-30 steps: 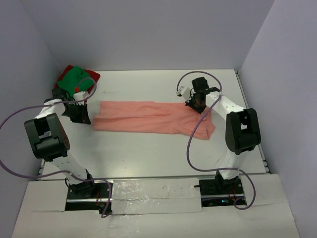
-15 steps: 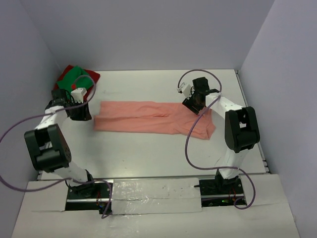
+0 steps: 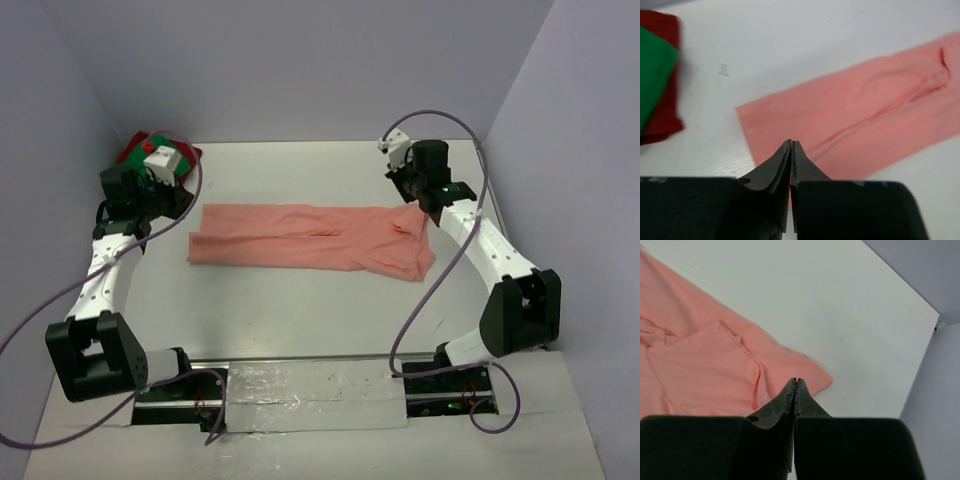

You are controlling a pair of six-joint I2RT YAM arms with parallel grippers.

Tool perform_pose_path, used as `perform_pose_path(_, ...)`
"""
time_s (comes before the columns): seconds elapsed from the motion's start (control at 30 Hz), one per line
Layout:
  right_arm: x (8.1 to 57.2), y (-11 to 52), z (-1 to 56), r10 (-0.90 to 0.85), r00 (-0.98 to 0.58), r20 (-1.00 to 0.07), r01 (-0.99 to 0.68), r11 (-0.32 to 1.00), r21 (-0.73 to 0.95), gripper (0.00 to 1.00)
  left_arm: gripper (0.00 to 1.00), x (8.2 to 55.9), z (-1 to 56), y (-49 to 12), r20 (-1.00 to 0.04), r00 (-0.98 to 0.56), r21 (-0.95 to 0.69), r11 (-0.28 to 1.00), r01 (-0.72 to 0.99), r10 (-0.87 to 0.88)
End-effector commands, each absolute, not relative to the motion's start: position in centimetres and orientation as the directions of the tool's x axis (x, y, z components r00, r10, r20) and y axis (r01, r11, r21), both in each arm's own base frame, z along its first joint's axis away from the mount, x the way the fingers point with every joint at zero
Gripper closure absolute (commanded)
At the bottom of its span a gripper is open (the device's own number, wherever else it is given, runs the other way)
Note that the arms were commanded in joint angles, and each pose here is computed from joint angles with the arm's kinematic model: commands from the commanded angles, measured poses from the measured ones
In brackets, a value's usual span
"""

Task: Fold and stack the t-shirts
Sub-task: Fold the tshirt

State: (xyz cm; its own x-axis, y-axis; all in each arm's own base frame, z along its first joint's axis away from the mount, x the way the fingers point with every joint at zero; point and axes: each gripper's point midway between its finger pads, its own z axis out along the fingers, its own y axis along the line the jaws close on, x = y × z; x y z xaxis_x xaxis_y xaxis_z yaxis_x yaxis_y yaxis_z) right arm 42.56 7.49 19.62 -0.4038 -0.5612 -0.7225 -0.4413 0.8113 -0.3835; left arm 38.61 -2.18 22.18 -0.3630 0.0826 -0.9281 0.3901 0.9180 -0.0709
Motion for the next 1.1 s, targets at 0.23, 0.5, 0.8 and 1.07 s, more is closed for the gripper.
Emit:
perform_pose_path(0.23, 37.6, 9.6, 21.0, -0.460, -0.494, -0.738, -0.505, 0.842, -0.187, 1.00, 1.00, 34.1, 13.9, -11.5, -0.742, -0.612, -0.337, 0.638, 0.693, 0.274)
perform_pose_path(0.5, 35.7, 8.6, 20.1, -0.460, -0.517, -0.722, -0.487, 0.851, -0.194, 1.00, 1.00, 33.6, 10.6, -12.3, -0.698, -0.635, -0.314, 0.655, 0.688, 0.332)
perform_pose_path(0.8, 34.9, 8.1, 19.7, -0.447, -0.522, -0.726, -0.467, 0.863, -0.195, 1.00, 1.00, 33.2, 6.7, -9.9, -0.620, -0.684, -0.236, 0.740, 0.630, 0.385)
perform_pose_path(1.07, 34.6, 8.4, 19.5, -0.436, -0.526, -0.730, -0.473, 0.864, -0.175, 1.00, 1.00, 37.2, 7.0, -6.5, -0.693, -0.647, -0.037, 0.880, 0.473, 0.318)
